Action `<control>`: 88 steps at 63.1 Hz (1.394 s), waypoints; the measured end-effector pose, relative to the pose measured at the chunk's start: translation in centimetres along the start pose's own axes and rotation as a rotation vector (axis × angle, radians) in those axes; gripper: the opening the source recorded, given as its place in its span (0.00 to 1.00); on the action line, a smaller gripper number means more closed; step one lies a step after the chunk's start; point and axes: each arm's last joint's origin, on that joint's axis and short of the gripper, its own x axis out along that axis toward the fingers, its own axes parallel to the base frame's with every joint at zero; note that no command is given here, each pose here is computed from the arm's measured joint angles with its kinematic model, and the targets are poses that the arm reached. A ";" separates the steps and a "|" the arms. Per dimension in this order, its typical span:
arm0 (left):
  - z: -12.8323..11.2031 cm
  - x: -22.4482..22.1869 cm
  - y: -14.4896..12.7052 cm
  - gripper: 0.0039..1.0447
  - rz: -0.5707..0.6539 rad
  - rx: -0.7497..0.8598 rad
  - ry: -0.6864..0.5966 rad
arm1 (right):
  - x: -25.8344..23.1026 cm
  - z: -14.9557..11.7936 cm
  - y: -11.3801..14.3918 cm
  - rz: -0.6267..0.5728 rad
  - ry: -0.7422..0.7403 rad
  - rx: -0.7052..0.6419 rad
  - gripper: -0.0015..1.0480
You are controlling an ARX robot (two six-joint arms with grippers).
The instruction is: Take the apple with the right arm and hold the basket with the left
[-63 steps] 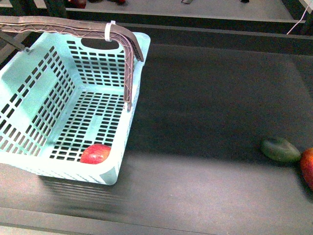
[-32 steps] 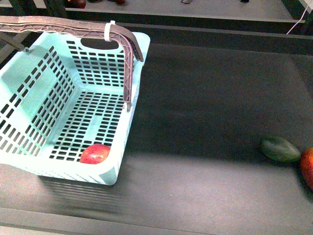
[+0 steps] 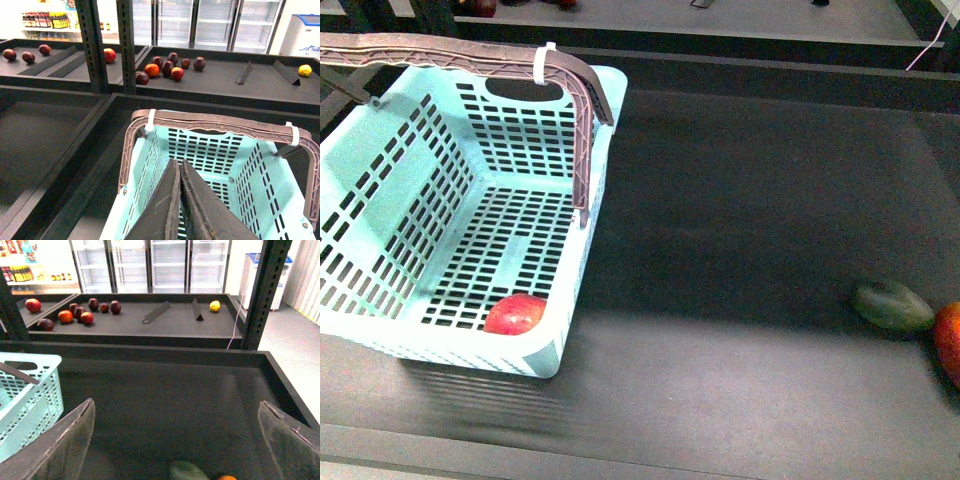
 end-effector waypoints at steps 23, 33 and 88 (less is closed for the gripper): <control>0.6 -2.5 0.0 0.03 -0.001 0.001 -0.020 | 0.0 0.0 0.0 0.000 0.000 0.000 0.92; 0.7 -3.2 0.0 0.03 -0.001 0.002 -0.025 | 0.0 0.0 0.0 0.000 0.000 0.000 0.92; 0.4 -5.9 0.0 0.03 0.000 0.002 -0.023 | 0.0 0.0 0.0 0.000 0.000 0.000 0.92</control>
